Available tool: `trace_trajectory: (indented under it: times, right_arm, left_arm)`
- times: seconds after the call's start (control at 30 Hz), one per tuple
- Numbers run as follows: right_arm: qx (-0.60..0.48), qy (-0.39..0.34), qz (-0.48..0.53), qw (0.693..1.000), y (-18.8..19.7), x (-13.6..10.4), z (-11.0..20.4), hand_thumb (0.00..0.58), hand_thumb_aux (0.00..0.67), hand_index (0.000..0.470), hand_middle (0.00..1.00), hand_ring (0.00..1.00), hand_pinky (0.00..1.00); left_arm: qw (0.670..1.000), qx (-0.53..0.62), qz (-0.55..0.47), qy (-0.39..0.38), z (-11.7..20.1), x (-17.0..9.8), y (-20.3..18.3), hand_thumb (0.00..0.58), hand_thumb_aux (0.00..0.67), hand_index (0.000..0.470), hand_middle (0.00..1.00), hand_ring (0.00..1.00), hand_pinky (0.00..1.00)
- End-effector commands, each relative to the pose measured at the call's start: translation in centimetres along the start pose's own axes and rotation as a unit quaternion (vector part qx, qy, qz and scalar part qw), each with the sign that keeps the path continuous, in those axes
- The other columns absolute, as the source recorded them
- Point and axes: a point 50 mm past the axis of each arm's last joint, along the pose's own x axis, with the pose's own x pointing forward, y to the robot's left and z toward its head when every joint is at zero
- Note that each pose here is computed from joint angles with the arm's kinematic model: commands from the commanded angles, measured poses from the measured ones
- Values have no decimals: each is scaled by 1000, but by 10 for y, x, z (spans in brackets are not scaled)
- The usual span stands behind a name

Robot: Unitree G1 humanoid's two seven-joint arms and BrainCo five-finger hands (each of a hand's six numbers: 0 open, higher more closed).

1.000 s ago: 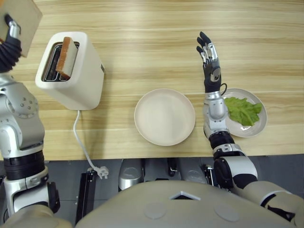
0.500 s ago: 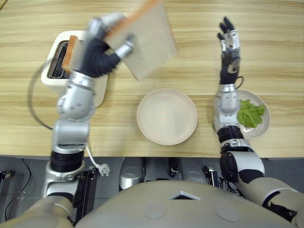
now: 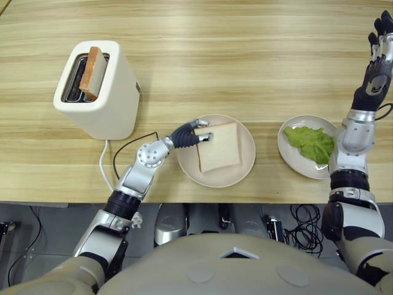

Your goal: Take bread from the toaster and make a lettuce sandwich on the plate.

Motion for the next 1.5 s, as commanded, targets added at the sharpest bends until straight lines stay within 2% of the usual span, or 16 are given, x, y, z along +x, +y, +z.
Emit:
trace_trajectory:
  times: [0.03, 0.33, 0.37, 0.4, 0.43, 0.47, 0.5, 0.53, 1.0, 1.17, 1.3, 1.4, 1.5]
  right_arm:
    - [-19, 7, 9, 1000, -6, -4, 0, 0, 0, 0, 0, 0, 0]
    - [-26, 20, 15, 999, -6, -10, -3, 0, 0, 0, 0, 0, 0]
    - [-25, 20, 16, 999, -5, -10, -3, 0, 0, 0, 0, 0, 0]
    - [-24, 20, 17, 999, -5, -10, -3, 0, 0, 0, 0, 0, 0]
    - [-24, 20, 18, 999, -4, -10, -3, 0, 0, 0, 0, 0, 0]
    - [-24, 20, 18, 999, -4, -10, -3, 0, 0, 0, 0, 0, 0]
    - [-25, 20, 19, 999, -4, -10, -3, 0, 0, 0, 0, 0, 0]
    - [-25, 21, 19, 999, -4, -11, -3, 0, 0, 0, 0, 0, 0]
    - [-37, 25, 27, 999, -10, -11, -3, 0, 0, 0, 0, 0, 0]
    - [-107, 25, 86, 990, -19, -23, -8, 0, 0, 0, 0, 0, 0]
    - [-203, 49, 133, 969, -40, -40, -19, 0, 0, 0, 0, 0, 0]
    - [-296, 59, 206, 931, -44, -58, -31, 0, 0, 0, 0, 0, 0]
    - [-375, 75, 230, 895, -55, -75, -45, 0, 0, 0, 0, 0, 0]
  left_arm:
    - [999, 20, -31, 11, -4, 5, -3, 580, 670, 460, 1000, 1000, 1000]
    - [998, 56, -21, 20, -7, 14, 9, 580, 670, 460, 1000, 1000, 1000]
    - [998, 66, -14, 20, -7, 15, 10, 559, 544, 373, 1000, 1000, 1000]
    - [997, 77, -7, 19, -7, 16, 11, 357, 255, 175, 1000, 1000, 1000]
    - [996, 88, 0, 17, -6, 16, 12, 357, 255, 175, 1000, 1000, 1000]
    - [995, 97, 7, 16, -6, 17, 13, 0, 0, 0, 1000, 1000, 1000]
    - [994, 107, 14, 17, -5, 17, 15, 0, 0, 0, 196, 196, 196]
    - [993, 117, 20, 18, -5, 17, 17, 0, 0, 0, 0, 0, 0]
    - [971, 215, 102, -6, 31, -9, 65, 0, 0, 0, 0, 0, 0]
    - [968, 220, 120, -10, 39, -18, 68, 0, 0, 0, 0, 0, 0]
    - [973, 189, 134, -23, 40, -22, 61, 0, 0, 0, 0, 0, 0]
    - [973, 146, 169, -49, 40, -24, 58, 0, 0, 0, 0, 0, 0]
    - [969, 118, 209, -61, 35, -21, 56, 0, 0, 0, 0, 0, 0]
